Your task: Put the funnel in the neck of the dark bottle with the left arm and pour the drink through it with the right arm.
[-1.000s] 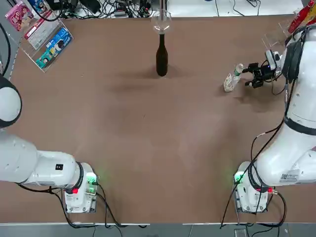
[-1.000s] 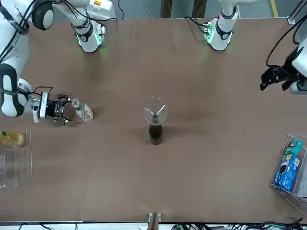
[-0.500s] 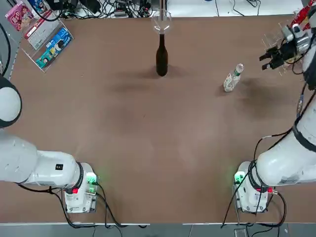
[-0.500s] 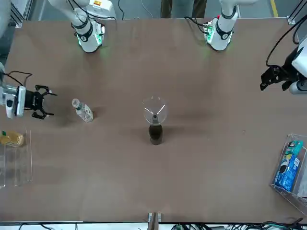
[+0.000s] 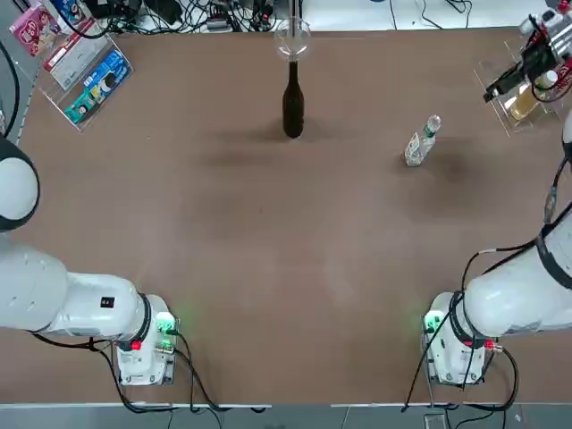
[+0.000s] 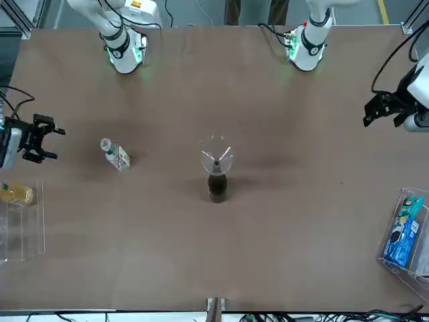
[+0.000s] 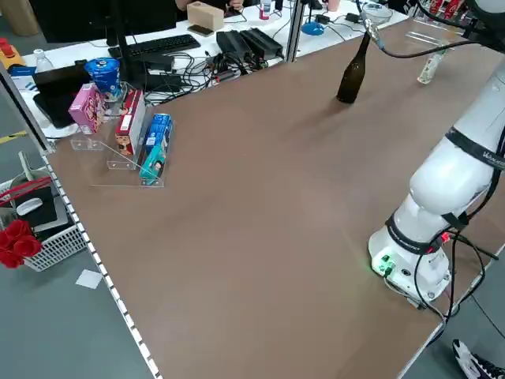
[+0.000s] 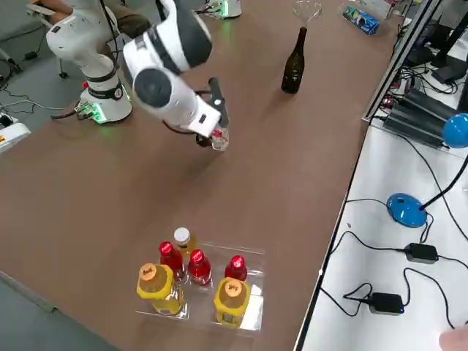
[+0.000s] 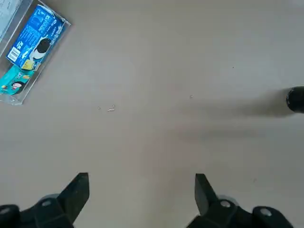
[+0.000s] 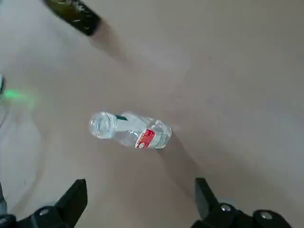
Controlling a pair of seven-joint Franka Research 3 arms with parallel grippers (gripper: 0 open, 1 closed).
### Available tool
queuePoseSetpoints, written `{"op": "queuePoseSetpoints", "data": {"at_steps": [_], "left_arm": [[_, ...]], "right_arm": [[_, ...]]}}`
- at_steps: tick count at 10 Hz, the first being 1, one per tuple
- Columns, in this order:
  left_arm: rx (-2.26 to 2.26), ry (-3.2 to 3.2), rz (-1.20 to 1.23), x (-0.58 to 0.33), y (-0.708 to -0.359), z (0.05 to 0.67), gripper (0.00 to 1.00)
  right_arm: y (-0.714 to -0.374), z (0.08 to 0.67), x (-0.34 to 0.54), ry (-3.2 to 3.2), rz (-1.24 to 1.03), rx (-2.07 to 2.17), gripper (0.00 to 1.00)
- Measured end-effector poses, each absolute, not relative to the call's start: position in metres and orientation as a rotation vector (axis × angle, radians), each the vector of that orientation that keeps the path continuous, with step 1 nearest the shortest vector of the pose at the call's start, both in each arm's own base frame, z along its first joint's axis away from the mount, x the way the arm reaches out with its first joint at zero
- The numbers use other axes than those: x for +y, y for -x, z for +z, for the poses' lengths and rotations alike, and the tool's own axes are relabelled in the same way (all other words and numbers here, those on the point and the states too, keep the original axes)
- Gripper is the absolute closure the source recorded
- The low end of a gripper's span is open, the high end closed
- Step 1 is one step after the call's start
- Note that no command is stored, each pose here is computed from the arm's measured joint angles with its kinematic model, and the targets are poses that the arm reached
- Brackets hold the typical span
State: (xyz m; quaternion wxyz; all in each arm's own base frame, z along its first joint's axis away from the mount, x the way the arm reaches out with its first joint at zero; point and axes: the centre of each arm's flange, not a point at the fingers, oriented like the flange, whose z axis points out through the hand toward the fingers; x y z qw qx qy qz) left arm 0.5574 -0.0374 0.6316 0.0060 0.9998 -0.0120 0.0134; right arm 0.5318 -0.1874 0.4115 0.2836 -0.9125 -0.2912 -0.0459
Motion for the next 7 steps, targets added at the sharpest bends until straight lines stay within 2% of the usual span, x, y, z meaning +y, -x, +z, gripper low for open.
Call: {"op": "queuePoseSetpoints", "data": {"at_steps": [3, 7], "left_arm": [[-0.038, -3.129, 0.042, -0.038, -0.557, 0.632, 0.02], [-0.037, -3.129, 0.042, -0.037, -0.557, 0.632, 0.02]], "right_arm": [[-0.529, 0.508, -0.126, 2.708, -0.008, -0.487, 0.00], [-0.525, 0.585, -0.064, 2.940, 0.018, -0.122, 0.00]]}}
